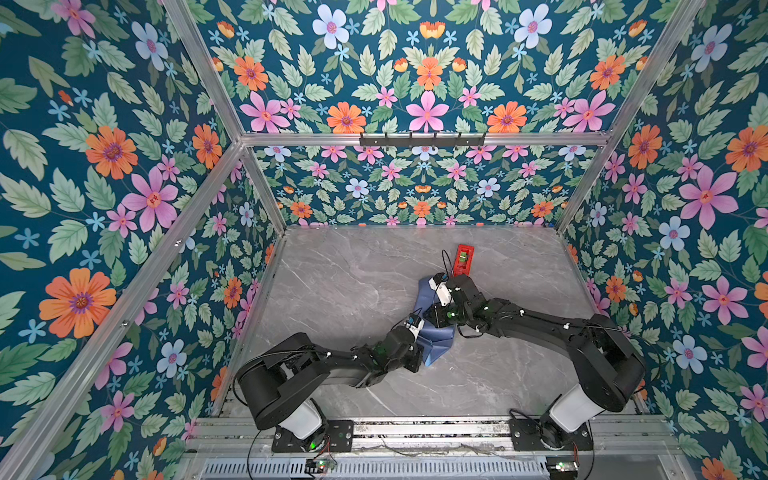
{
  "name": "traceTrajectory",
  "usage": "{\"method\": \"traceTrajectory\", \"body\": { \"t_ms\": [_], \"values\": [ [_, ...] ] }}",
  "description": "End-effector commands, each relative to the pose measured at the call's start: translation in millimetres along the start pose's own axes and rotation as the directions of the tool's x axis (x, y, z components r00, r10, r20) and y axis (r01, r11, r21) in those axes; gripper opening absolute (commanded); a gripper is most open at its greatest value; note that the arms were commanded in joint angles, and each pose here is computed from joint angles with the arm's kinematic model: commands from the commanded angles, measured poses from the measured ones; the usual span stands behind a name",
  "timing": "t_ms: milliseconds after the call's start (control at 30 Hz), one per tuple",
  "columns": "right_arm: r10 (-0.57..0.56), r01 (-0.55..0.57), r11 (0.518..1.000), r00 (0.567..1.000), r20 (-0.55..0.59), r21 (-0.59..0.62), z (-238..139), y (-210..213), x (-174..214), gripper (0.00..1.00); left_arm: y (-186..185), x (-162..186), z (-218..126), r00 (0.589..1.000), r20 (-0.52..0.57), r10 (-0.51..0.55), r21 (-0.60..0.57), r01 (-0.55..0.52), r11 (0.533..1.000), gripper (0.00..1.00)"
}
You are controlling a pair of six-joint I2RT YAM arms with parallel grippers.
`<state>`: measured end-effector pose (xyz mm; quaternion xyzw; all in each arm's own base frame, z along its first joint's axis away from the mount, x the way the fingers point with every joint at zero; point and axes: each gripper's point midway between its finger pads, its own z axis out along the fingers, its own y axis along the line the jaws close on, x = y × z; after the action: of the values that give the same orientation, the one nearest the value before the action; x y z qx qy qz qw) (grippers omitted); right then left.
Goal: Wrap the gift box in paper
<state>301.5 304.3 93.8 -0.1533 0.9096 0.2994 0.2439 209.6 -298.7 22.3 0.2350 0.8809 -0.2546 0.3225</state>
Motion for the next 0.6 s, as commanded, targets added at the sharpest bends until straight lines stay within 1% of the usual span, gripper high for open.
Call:
{"method": "traceTrajectory", "body": {
  "t_ms": [0, 167, 300, 567],
  "values": [
    [0.054, -0.043, 0.995, 0.989, -0.137, 0.085, 2, -20, 37, 0.23, -8, 5, 2, 0.999, -0.01, 0.036, 0.041, -0.036, 0.999, 0.13],
    [0.055, -0.044, 0.995, 0.989, -0.138, 0.088, 2, -21, 38, 0.23, -6, 18, 0, 0.998, -0.032, 0.052, 0.031, -0.051, 0.998, 0.13],
    [0.057, -0.045, 0.995, 0.989, -0.138, 0.088, 3, -22, 38, 0.23, -12, 25, -2, 0.997, -0.039, 0.061, 0.043, -0.06, 0.997, 0.13],
    [0.057, -0.044, 0.995, 0.989, -0.14, 0.09, 2, -22, 39, 0.22, -28, 42, -10, 0.999, -0.021, 0.037, 0.085, -0.035, 0.996, 0.13]
  ]
}}
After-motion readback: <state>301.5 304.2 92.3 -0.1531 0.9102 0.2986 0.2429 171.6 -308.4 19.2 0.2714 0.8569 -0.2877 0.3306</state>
